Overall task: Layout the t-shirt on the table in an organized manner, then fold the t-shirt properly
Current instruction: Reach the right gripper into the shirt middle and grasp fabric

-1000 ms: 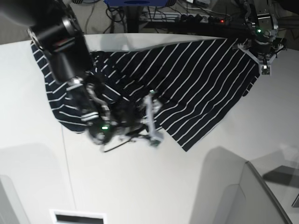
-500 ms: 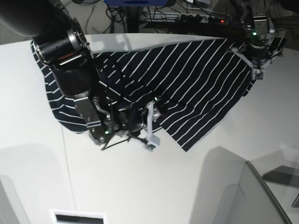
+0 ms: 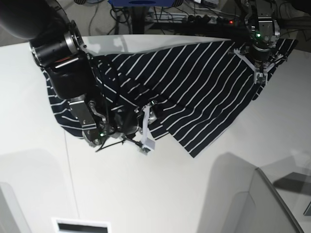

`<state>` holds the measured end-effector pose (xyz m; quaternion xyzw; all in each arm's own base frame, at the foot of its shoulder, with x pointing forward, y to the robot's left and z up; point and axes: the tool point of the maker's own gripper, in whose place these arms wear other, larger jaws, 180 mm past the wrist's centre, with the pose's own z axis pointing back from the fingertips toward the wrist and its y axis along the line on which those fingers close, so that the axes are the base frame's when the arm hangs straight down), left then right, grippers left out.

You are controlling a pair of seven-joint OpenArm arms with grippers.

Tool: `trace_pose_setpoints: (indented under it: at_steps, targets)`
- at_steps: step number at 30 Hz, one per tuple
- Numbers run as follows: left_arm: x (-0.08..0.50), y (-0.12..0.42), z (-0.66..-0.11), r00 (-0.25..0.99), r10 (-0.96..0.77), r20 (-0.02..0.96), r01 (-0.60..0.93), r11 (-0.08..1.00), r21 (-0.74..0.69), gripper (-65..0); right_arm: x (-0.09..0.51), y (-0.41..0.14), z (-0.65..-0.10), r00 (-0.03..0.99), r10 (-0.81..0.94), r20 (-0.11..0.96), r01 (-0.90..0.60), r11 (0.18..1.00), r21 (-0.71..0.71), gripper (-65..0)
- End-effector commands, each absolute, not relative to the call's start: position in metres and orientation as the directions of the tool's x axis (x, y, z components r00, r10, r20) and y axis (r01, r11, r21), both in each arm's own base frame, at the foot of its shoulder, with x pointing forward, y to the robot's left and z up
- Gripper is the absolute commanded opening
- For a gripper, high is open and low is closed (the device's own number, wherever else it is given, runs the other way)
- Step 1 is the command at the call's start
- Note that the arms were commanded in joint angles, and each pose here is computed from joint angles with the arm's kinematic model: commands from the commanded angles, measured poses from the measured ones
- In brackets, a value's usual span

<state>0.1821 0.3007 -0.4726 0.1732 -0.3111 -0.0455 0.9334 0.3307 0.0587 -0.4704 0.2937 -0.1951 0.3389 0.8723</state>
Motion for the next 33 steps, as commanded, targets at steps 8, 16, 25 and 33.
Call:
trace_pose_setpoints:
  at_steps: [8,16,25,33]
  targets:
    - [0.189,0.308,-0.463,0.783,-0.207,0.587,-0.036,0.927,0.374,-65.0,0.331,0.069,-0.464,0.692,0.444,0.570,-0.705,0.584,0.402,-30.8]
    - [0.189,0.308,-0.463,0.782,-0.207,0.588,-0.036,0.926,0.375,-65.0,0.329,0.069,-0.465,0.695,0.442,0.567,-0.703,0.585,0.406,-44.3]
    - [0.210,0.256,-0.454,0.727,-0.285,0.624,0.078,0.938,0.338,-65.0,0.331,0.066,-0.463,0.690,0.467,0.553,-0.711,0.583,0.393,-64.1]
    - [0.245,0.185,-0.467,0.751,-0.323,0.576,0.208,0.943,0.258,-65.0,0.348,0.065,-0.451,0.668,0.476,0.572,-0.727,0.583,0.364,-64.2]
